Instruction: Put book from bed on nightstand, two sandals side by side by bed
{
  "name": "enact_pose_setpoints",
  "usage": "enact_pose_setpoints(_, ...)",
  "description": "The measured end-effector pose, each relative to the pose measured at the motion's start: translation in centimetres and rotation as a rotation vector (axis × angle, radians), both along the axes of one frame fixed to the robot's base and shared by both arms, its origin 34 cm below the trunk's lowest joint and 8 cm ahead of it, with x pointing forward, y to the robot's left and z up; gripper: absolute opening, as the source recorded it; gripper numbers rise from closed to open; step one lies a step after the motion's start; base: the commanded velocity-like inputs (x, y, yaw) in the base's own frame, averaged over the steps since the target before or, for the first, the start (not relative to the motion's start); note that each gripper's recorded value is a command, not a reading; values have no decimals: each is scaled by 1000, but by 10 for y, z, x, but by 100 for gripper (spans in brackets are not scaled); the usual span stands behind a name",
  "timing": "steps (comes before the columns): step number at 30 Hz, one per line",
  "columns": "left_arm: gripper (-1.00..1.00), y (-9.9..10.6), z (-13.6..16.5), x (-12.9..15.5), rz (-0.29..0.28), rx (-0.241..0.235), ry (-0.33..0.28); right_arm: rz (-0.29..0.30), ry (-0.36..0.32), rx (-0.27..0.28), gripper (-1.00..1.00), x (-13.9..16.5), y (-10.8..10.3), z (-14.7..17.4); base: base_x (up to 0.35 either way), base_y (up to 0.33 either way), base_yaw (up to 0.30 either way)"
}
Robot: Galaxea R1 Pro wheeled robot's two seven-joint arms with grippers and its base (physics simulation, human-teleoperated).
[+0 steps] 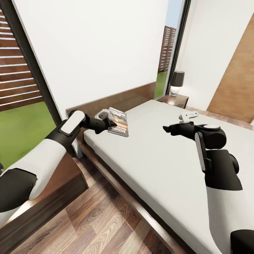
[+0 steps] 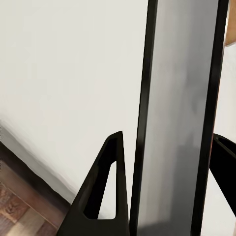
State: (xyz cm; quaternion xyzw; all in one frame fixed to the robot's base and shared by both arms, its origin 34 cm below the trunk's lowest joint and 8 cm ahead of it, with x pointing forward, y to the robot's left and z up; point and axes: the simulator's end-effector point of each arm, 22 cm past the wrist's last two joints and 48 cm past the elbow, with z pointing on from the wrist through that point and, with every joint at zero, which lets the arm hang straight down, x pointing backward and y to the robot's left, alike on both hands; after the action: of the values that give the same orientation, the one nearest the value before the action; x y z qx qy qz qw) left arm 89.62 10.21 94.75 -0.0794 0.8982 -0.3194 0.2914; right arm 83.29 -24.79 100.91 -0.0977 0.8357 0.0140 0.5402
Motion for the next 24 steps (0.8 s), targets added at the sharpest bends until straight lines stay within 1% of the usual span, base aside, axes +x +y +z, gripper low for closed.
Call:
enact_pose_setpoints(9,-100,1,-7,0,-1,3,10,0,11,4,100,1,0,-7,0,0,48)
enact_pose_setpoints(24,-100,2,-19,2,1,8,27,3,27,7,100,3,0,-18,0,0,87)
